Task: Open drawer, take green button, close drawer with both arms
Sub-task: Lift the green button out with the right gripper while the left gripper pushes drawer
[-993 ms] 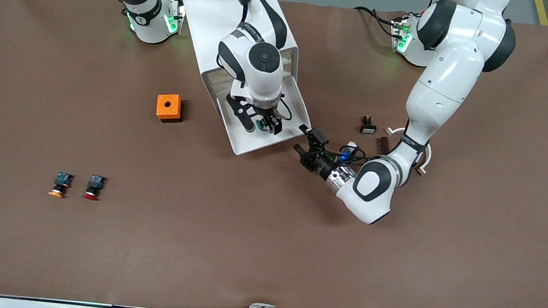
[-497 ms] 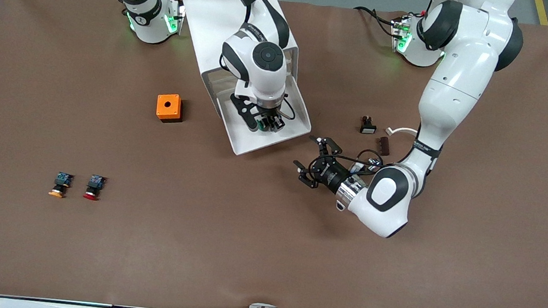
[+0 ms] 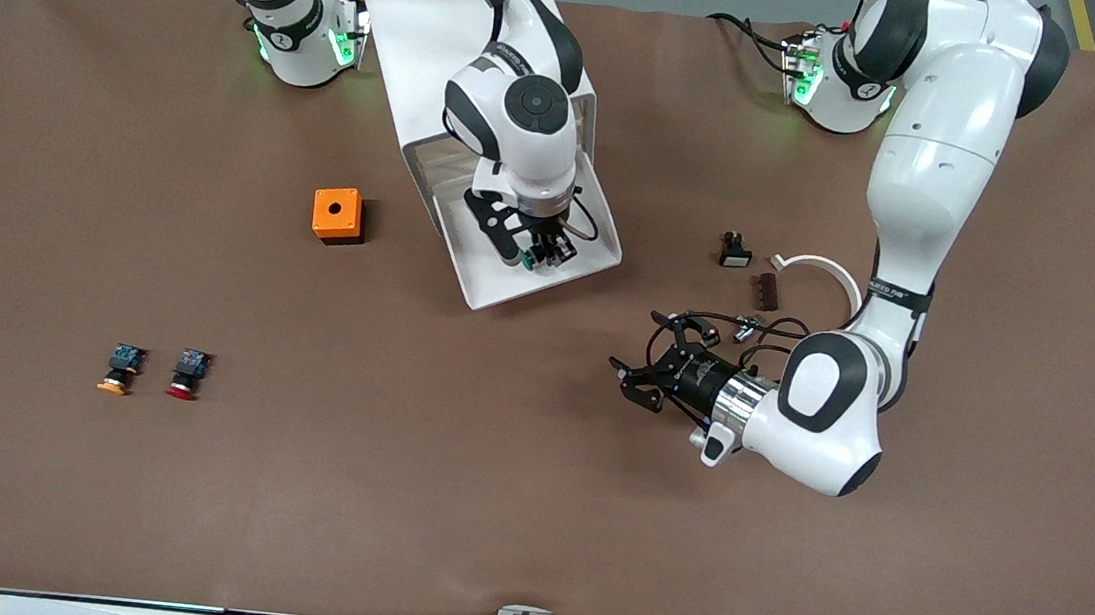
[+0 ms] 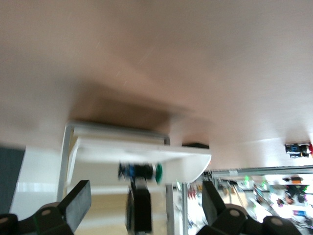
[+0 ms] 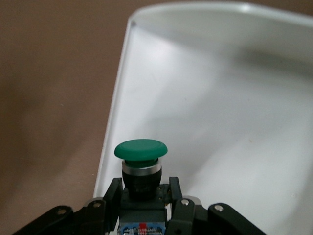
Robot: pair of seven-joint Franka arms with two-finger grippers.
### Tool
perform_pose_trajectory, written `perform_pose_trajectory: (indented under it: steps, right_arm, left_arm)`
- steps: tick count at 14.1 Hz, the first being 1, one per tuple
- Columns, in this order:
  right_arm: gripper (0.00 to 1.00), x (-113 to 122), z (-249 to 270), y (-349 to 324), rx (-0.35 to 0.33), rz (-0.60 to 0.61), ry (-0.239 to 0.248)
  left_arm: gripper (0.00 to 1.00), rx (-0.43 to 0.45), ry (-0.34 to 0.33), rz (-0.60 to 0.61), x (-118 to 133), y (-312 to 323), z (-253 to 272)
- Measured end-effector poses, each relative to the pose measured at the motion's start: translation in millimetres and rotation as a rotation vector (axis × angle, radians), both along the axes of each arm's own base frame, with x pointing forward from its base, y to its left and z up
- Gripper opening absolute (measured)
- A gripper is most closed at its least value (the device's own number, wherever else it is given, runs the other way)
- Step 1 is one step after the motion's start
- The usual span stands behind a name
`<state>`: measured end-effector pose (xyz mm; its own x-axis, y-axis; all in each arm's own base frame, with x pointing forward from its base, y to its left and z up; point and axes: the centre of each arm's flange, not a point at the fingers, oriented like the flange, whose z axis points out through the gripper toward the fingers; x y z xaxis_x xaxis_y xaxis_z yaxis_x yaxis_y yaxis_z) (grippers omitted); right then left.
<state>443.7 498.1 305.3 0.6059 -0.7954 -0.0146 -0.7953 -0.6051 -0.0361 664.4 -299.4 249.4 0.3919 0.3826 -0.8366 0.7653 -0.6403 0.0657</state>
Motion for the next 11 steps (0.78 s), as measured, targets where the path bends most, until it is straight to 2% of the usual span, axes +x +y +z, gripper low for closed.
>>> perform_pose_trajectory:
  steps: [2, 4, 6, 8, 10, 11]
  right_arm:
    - [0.43, 31.6, 30.7, -16.1, -0.015, 0.033, 0.017]
    - [0.43, 69.8, 66.8, -45.1, -0.011, 0.09, 0.024]
    - [0.43, 101.7, 93.7, -81.5, 0.003, 0.201, 0.013]
    - [0.43, 124.6, 102.0, -122.7, -0.006, 0.339, 0.032]
    - [0.43, 147.0, 99.6, -166.2, -0.012, 0.494, 0.051]
    - [0.43, 158.5, 96.0, -190.5, -0.011, 0.549, 0.057]
  left_arm:
    - [1.0, 0.044, -0.168, -0.049, 6.1, -6.4, 26.2]
    - [1.0, 0.108, -0.296, -0.089, 7.6, -18.5, 47.8]
    - [1.0, 0.201, -0.435, -0.141, 5.1, -41.4, 56.7]
    - [1.0, 0.279, -0.56, -0.203, -1.8, -69.4, 57.9]
    - [1.0, 0.325, -0.631, -0.254, -14.0, -94.6, 52.2]
    - [1.0, 0.341, -0.636, -0.258, -19.3, -102.6, 48.0]
